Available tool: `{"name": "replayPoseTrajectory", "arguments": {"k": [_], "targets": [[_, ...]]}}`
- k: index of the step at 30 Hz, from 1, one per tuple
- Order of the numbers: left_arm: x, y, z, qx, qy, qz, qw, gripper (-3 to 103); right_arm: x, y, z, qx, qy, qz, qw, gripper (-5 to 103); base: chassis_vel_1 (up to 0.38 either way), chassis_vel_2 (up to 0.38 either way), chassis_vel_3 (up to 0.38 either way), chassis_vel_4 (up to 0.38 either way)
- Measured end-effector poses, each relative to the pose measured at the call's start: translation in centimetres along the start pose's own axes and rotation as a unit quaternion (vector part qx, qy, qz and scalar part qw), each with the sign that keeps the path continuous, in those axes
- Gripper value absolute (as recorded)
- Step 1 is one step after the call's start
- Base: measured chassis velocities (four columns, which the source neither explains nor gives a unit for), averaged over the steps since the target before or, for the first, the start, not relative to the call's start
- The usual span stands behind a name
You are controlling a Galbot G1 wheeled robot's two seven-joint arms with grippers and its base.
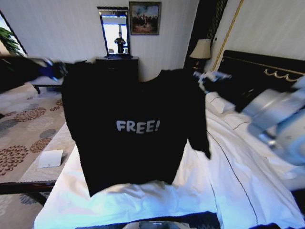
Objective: Fold the clothes on the bed.
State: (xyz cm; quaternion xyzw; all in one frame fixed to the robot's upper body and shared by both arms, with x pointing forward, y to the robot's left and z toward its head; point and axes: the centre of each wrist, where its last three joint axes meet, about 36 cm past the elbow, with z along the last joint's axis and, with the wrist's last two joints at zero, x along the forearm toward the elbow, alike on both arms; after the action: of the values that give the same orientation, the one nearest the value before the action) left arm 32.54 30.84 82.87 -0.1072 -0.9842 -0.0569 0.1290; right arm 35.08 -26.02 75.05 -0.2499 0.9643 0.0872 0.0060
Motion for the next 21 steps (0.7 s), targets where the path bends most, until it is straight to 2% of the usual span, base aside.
{"name": "replayPoseTrajectory", "arguments": {"k": [1,2,6,7,11,12,17,18,21], "targets": [[-2.2,0.8,1.7,0.003,0.017,-0.009,0.9998,0,-1.3,-0.5,1.1,-0.011,0.009,0.009,1.0,0,0.0,0.0,0.0,0.0],[-2.2,0.8,1.7,0.003,0.017,-0.009,0.9998,0,-1.3,-0.5,1.1,-0.011,0.009,0.009,1.0,0,0.0,0.0,0.0,0.0],[-9.9,2.9,7.6,0.001,0.049,-0.041,0.9979,0,-7.1,-2.1,6.4,-0.048,0.044,0.039,0.997,0,0.0,0.0,0.0,0.0],[-9.9,2.9,7.6,0.001,0.049,-0.041,0.9979,0,-7.1,-2.1,6.4,-0.048,0.044,0.039,0.997,0,0.0,0.0,0.0,0.0],[-16.3,1.9,12.9,0.019,0.067,-0.045,0.9966,0,-13.4,-4.1,12.4,-0.07,0.073,0.068,0.993,0,0.0,0.0,0.0,0.0],[-16.3,1.9,12.9,0.019,0.067,-0.045,0.9966,0,-13.4,-4.1,12.4,-0.07,0.073,0.068,0.993,0,0.0,0.0,0.0,0.0],[-23.6,1.4,18.7,0.039,0.102,-0.051,0.9927,0,-18.7,-5.8,20.2,-0.074,0.102,0.12,0.985,0,0.0,0.0,0.0,0.0],[-23.6,1.4,18.7,0.039,0.102,-0.051,0.9927,0,-18.7,-5.8,20.2,-0.074,0.102,0.12,0.985,0,0.0,0.0,0.0,0.0],[-27.0,0.8,23.2,0.043,0.132,-0.061,0.9885,0,-20.5,-5.4,26.2,-0.086,0.127,0.142,0.978,0,0.0,0.0,0.0,0.0]]}}
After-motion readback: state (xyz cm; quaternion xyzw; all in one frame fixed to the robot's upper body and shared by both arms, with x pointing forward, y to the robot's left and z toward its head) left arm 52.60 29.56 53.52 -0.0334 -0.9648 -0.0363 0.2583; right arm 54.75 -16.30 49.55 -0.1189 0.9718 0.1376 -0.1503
